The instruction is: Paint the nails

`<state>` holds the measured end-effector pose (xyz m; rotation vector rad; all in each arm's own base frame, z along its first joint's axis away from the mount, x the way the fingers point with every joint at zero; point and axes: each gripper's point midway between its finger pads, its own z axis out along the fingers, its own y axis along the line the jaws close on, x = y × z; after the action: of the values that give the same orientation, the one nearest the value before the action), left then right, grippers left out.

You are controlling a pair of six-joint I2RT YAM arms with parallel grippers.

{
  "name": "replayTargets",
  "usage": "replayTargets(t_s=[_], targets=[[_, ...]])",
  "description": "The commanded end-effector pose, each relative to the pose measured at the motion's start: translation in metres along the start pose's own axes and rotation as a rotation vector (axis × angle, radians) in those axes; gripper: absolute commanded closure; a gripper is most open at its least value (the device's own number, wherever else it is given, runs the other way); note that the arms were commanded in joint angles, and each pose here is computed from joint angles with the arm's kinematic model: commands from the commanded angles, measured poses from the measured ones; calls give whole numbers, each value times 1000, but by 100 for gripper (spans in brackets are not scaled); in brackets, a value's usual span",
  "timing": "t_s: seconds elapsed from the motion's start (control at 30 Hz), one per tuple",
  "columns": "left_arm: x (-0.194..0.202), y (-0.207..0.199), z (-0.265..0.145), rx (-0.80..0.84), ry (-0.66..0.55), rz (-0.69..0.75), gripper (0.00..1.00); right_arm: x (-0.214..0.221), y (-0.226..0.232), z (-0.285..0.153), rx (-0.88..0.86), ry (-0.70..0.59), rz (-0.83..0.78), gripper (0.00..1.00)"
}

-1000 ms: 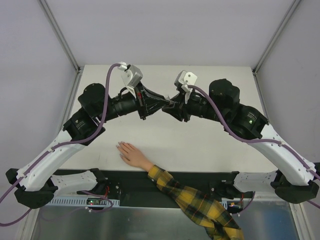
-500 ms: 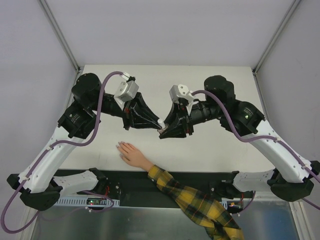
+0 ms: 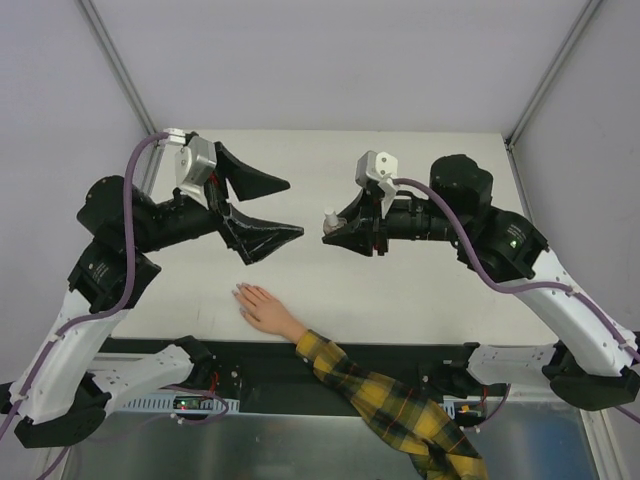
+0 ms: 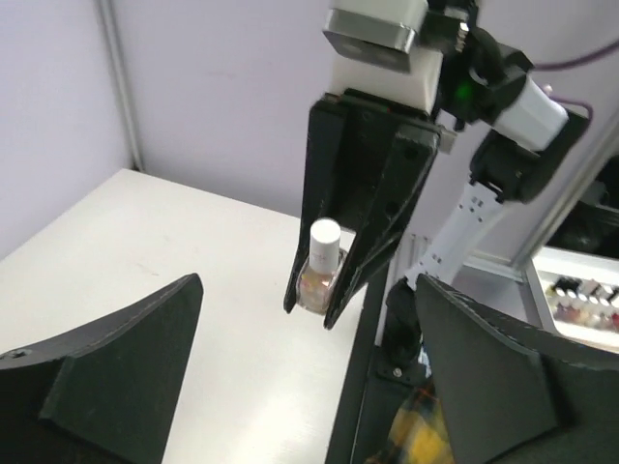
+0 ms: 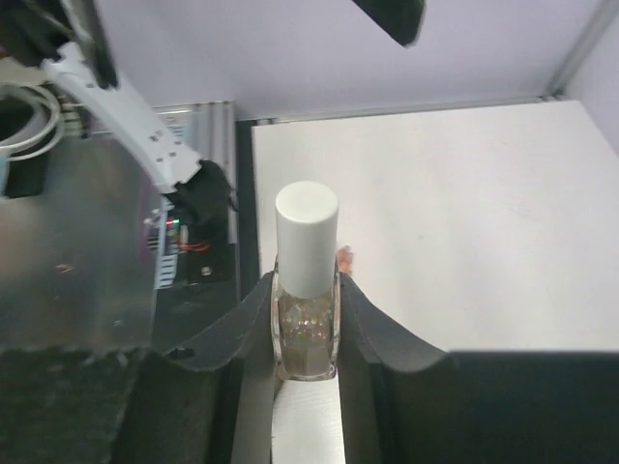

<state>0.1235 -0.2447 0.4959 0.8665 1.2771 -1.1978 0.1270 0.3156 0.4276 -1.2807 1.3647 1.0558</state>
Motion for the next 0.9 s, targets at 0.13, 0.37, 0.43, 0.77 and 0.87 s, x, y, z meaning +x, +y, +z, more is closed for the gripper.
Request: replayTargets(t_s=[0.13,0.37,0.43,0.77,0.87], targets=[[-24,37,26,-218,-123,-13,21,-19,-52,0,334,-27,-56,100],[-16,43,44,-239,-104,0,34,-19,-54,2,354,-19,-70,100],[-13,44,47,-247,-97,-2,38,-19,-54,2,357,-16,-74,100],[11,49,55,-266,-57,-84,49,-21,-53,-1,378,-21,-73,100],[19,48,56,-264,-41,-106,47,-23,-52,-1,376,-28,-74,100]])
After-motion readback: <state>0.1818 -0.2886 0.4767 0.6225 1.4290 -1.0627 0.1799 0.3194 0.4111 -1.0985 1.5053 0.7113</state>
